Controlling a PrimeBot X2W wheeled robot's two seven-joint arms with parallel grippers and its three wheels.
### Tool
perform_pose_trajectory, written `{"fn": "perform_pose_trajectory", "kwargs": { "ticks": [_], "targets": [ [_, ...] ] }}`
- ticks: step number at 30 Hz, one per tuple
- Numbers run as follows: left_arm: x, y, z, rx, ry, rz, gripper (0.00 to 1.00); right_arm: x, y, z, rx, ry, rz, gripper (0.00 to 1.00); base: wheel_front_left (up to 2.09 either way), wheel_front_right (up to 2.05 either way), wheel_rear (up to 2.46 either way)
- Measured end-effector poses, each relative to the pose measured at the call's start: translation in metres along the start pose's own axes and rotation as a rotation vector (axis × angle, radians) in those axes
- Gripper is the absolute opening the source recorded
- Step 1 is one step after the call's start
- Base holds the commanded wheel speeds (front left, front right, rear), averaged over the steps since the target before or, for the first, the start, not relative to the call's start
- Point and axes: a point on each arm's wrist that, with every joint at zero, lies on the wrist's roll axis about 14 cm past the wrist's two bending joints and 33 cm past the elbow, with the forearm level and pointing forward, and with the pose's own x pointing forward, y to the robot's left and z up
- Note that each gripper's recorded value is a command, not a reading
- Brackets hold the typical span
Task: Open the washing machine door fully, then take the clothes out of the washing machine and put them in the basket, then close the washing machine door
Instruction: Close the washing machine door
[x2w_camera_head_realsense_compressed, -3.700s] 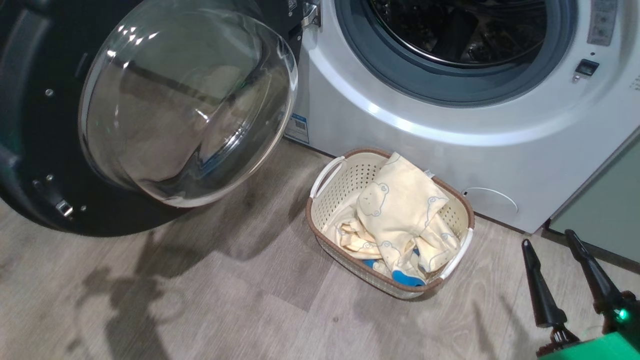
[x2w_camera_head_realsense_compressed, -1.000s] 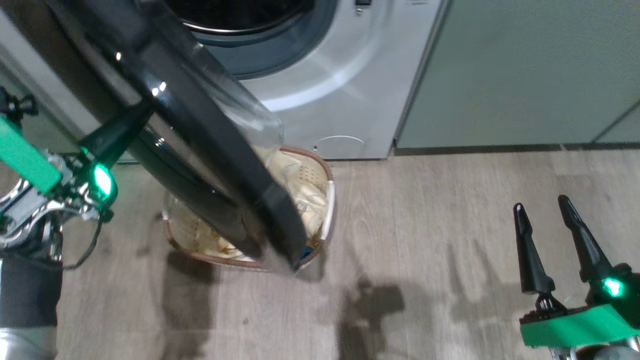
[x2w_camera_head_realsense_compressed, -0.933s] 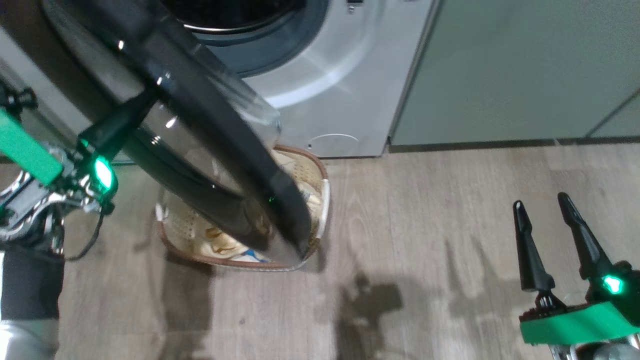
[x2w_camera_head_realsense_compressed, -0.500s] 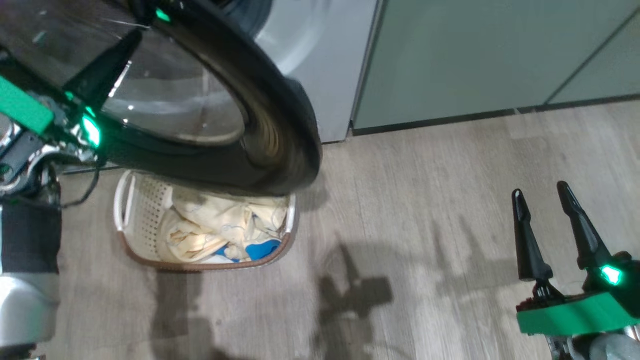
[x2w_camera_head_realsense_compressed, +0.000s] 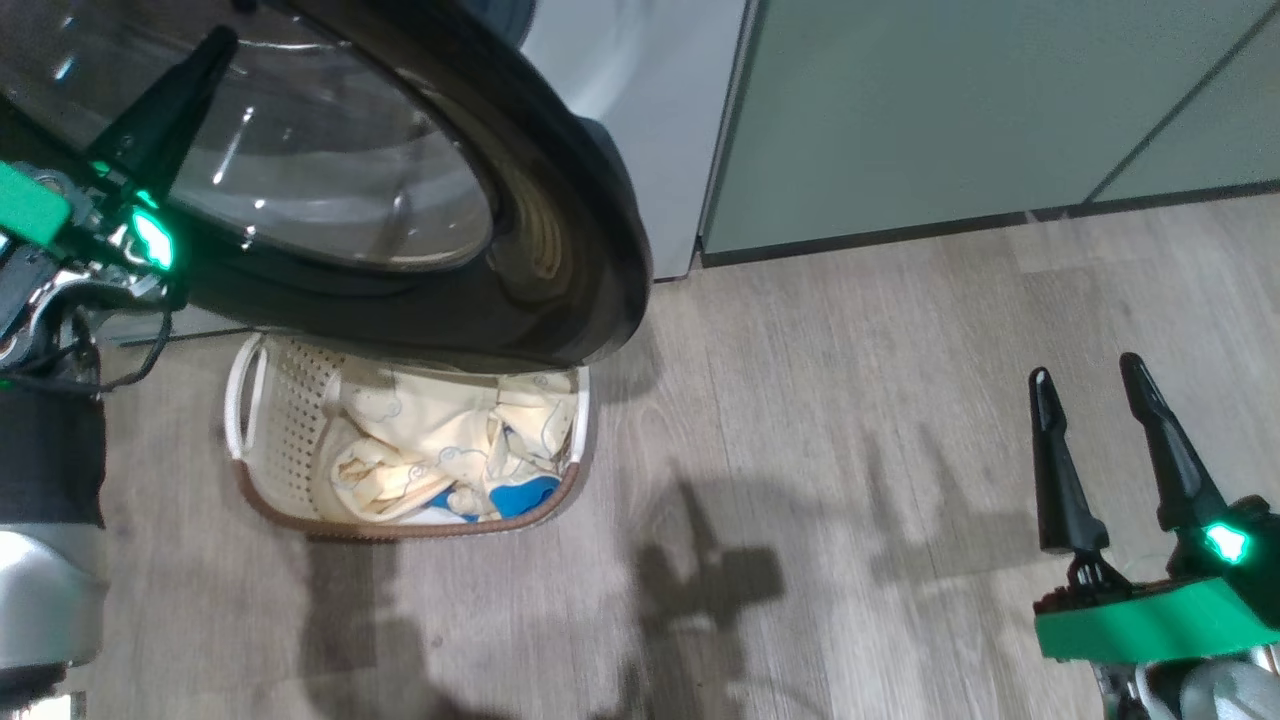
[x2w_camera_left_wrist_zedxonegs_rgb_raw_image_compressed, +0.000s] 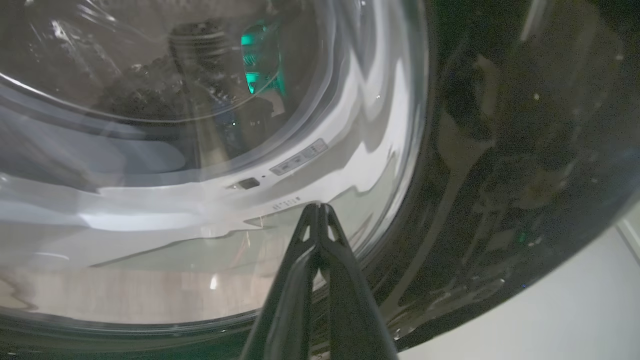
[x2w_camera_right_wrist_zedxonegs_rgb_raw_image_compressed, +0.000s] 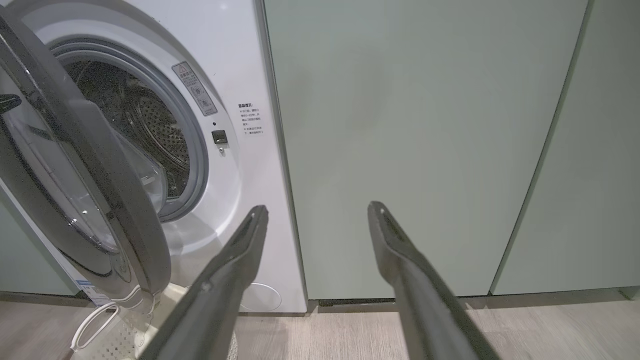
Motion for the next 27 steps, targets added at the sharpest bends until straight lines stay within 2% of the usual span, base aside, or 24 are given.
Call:
{"fn": "perform_pose_trajectory", "kwargs": {
  "ticks": [5, 13, 14, 15, 16, 23, 27],
  "targets": [
    [-0.016, -0.001, 0.014, -0.003, -0.072, -0.02, 0.0, 0.004, 0.005, -0.002, 0.008, 0.0, 0.017, 1.0, 0.0, 0.0, 0.0],
    [-0.065, 0.021, 0.029, -0.028, -0.233, 0.026, 0.0, 0.01, 0.016, -0.001, 0.021, -0.009, 0.051, 1.0, 0.0, 0.0, 0.0],
    [-0.071, 0.02, 0.03, -0.026, -0.255, 0.024, 0.1, 0.011, 0.017, -0.001, 0.022, -0.012, 0.055, 1.0, 0.0, 0.0, 0.0],
    [-0.076, 0.019, 0.03, -0.028, -0.272, 0.018, 0.5, 0.011, 0.018, 0.0, 0.024, -0.015, 0.06, 1.0, 0.0, 0.0, 0.0],
    [-0.082, 0.019, 0.03, -0.032, -0.287, 0.016, 1.0, 0.012, 0.02, 0.001, 0.026, -0.019, 0.065, 1.0, 0.0, 0.0, 0.0],
    [-0.117, 0.016, 0.026, -0.017, -0.383, 0.023, 1.0, 0.014, 0.03, 0.009, 0.033, -0.046, 0.098, 1.0, 0.0, 0.0, 0.0],
    [-0.137, 0.009, 0.03, 0.052, -0.45, 0.046, 1.0, 0.015, 0.036, 0.015, 0.035, -0.063, 0.121, 1.0, 0.0, 0.0, 0.0]
  ]
}}
